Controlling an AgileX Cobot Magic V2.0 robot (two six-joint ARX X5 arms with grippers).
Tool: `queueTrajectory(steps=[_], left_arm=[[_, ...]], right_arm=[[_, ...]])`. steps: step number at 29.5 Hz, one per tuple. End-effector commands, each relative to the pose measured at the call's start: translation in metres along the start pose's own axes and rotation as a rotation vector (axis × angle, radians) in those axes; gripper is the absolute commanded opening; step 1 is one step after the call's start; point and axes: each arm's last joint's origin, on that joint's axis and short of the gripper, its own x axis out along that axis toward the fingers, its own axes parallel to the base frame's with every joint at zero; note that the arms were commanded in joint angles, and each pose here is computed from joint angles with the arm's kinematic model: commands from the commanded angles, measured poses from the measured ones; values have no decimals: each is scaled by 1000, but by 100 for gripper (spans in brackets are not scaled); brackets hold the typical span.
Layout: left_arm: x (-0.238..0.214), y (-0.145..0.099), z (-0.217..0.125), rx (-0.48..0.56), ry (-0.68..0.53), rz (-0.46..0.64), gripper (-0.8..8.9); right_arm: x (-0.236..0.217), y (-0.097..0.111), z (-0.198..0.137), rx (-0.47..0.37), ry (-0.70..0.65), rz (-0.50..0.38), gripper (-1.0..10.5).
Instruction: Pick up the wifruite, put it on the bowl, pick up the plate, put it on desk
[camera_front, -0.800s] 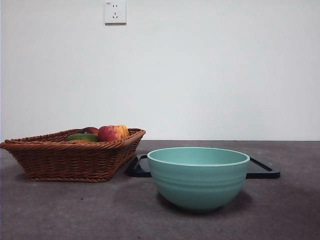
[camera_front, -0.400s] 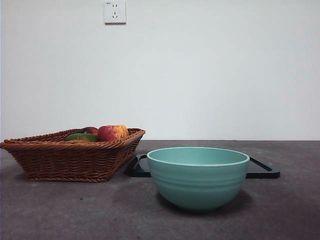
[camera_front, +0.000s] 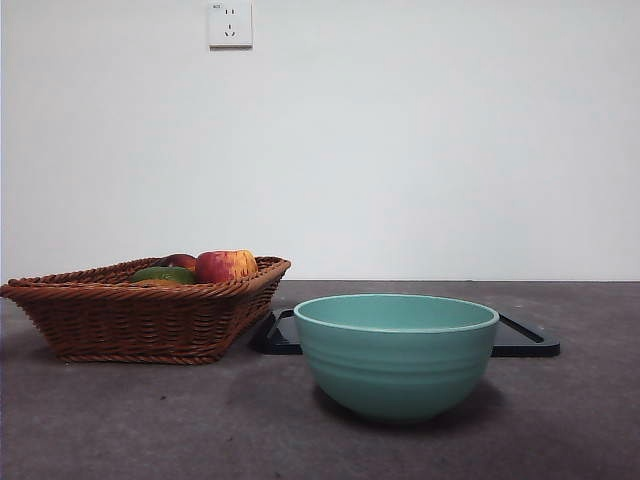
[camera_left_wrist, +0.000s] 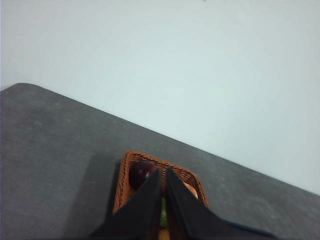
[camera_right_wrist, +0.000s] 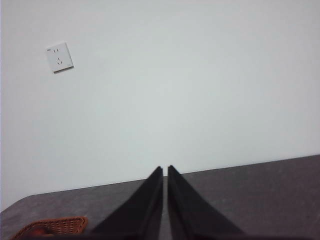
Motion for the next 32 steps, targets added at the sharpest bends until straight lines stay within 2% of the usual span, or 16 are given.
queueTrajectory(steps=[1,7,11,19,28,32], left_arm=[[-4,-9,18,52,12,-1,11],[1,-24,45,109,141,-67,11],[10,-30,58,140,277,-95,11],[27,-40,78,196,521,-163,11],[41,-45,68,238,820,-270,11],[42,-48,63,257,878,-311,11]], right_arm=[[0,6,20,-30,16,-6,5],[10,16,53,-88,161,-26,5],[22,21,70,-131,299,3,5],[51,29,83,-130,599,173,5],[73,28,61,-38,891,380,5],[74,33,54,-36,967,456,6]])
